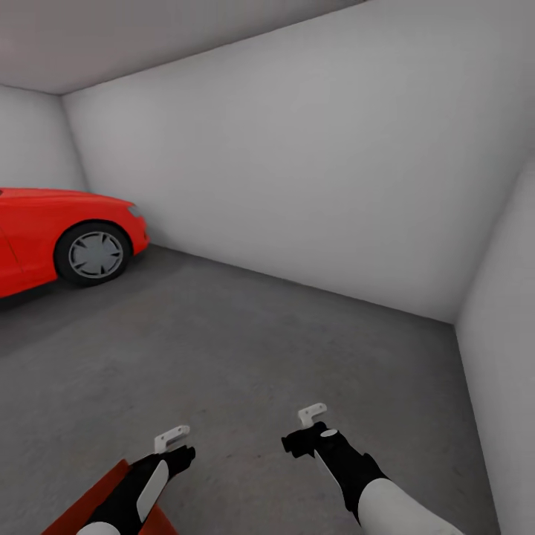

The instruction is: Move the two storage containers from the living room to the garage. In the garage, place one container on the floor and stack the other container on top of it (either order is fine).

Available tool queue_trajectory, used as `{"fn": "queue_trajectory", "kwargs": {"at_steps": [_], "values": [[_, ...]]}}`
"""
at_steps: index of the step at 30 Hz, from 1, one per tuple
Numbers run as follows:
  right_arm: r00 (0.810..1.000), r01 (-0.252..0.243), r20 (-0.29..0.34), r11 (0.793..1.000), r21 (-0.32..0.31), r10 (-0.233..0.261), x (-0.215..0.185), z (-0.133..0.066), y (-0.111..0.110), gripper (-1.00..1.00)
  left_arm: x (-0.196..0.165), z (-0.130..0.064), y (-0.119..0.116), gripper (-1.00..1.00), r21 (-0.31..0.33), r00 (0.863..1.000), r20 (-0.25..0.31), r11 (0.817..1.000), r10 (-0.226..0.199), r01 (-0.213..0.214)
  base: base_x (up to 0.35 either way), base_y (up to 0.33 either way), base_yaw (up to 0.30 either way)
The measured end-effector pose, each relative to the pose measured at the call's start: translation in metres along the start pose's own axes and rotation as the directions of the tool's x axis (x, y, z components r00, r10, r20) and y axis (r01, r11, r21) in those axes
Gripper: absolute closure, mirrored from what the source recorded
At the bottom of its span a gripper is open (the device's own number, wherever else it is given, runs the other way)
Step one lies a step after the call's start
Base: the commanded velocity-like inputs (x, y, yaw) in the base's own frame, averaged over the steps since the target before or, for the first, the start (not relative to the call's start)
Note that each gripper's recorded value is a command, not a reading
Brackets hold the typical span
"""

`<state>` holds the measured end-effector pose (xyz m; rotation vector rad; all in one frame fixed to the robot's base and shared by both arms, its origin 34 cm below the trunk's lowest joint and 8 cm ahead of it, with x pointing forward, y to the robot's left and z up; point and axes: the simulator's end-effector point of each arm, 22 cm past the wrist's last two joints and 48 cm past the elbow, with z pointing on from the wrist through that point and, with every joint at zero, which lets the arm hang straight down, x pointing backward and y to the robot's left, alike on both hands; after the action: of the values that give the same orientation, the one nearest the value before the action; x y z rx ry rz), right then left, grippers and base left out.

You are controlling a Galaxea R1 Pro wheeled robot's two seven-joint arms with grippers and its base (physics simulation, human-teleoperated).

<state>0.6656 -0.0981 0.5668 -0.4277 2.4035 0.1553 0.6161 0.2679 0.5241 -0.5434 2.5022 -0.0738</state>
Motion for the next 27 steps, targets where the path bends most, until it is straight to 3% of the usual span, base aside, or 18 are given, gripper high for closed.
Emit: {"fn": "queue_trajectory", "kwargs": {"at_steps": [12, 19, 27], "values": [[1.0, 0.004, 0.013, 1.0, -0.001, -0.004, -0.006, -0.004, 0.0, -1.0, -0.005, -0.004, -0.005, -1.0, 0.009, 1.0, 0.013, 1.0, 0.001, -0.001, 0.0, 0.0, -0.214], [1.0, 0.006, 0.014, 0.998, -0.058, -0.005, -0.007, -0.007, 0.013, -1.0, -0.009, -0.006, -0.004, -1.0, 0.009, 1.0, 0.023, 1.0, -0.001, 0.0, 0.0, 0.0, -0.214], [1.0, 0.009, 0.021, 0.998, -0.066, -0.007, -0.01, -0.009, 0.015, -1.0, -0.013, -0.009, -0.005, -1.0, 0.011, 1.0, 0.031, 1.0, -0.001, 0.001, 0.0, 0.0, -0.214]]}}
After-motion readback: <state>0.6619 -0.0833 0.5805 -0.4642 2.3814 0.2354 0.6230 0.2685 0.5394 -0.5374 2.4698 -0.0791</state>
